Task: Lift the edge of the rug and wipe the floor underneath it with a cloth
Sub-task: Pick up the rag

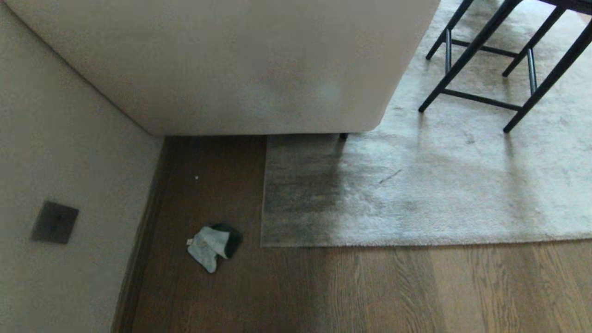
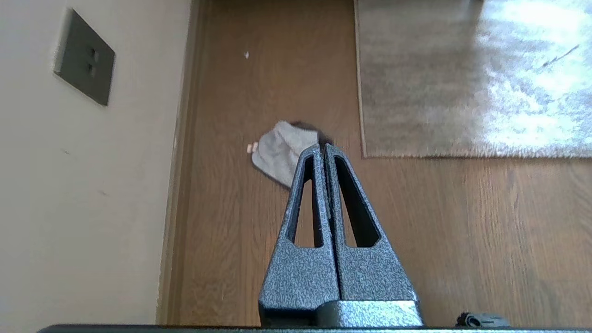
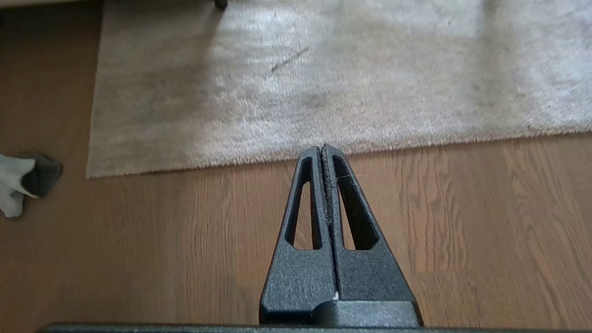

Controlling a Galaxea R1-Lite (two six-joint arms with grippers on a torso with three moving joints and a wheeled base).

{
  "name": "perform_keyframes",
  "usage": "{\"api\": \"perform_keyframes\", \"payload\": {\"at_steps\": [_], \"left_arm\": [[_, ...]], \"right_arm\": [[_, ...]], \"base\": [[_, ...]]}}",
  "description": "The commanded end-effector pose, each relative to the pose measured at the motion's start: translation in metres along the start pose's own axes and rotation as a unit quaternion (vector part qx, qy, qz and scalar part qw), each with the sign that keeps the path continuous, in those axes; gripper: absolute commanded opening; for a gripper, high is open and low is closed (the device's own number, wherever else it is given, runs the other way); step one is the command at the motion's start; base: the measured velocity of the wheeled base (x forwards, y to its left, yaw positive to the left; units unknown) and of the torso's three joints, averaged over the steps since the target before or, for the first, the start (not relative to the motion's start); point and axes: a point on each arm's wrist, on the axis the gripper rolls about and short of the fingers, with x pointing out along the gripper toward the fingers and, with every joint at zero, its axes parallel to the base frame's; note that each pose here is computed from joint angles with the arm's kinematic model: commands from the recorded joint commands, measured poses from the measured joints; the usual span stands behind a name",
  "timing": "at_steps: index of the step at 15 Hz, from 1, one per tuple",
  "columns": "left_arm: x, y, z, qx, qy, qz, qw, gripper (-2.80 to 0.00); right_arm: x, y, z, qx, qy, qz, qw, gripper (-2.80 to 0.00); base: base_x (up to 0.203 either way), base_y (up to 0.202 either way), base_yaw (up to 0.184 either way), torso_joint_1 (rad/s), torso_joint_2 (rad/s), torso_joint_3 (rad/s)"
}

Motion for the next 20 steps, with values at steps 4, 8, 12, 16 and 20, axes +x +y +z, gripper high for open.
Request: {"api": "perform_keyframes", "payload": {"at_steps": [4,8,12,16,20], "left_arm": [[0.0000,0.0000,0.0000,0.000,0.000,0.000,1.0000,-2.80],[0.0000,0.0000,0.0000,-0.003,0.000,0.001,1.0000,-2.80],[0.0000,0.0000,0.0000,-0.003,0.000,0.001,1.0000,-2.80],[0.0000,0.0001,0.0000,-0.003,0.000,0.002,1.0000,-2.80],[0.0000,0.0001,0.0001,-0.003,-0.001,0.002,1.0000,-2.80]], "right_arm": [[0.0000,0.0000,0.0000,0.000,0.000,0.000,1.000,-2.80],[0.0000,0.0000,0.0000,0.000,0.000,0.000,1.000,-2.80],[0.0000,0.0000,0.0000,0.000,0.000,-0.001,1.000,-2.80],[0.0000,0.0000,0.0000,0.000,0.000,-0.001,1.000,-2.80],[0.0000,0.0000,0.0000,0.000,0.000,0.000,1.000,-2.80]], "base": [[0.000,0.000,0.000,0.004,0.00,-0.197],[0.000,0.000,0.000,0.003,0.00,-0.197],[0.000,0.000,0.000,0.002,0.00,-0.200],[0.000,0.000,0.000,0.002,0.00,-0.199],[0.000,0.000,0.000,0.003,0.00,-0.193]]}}
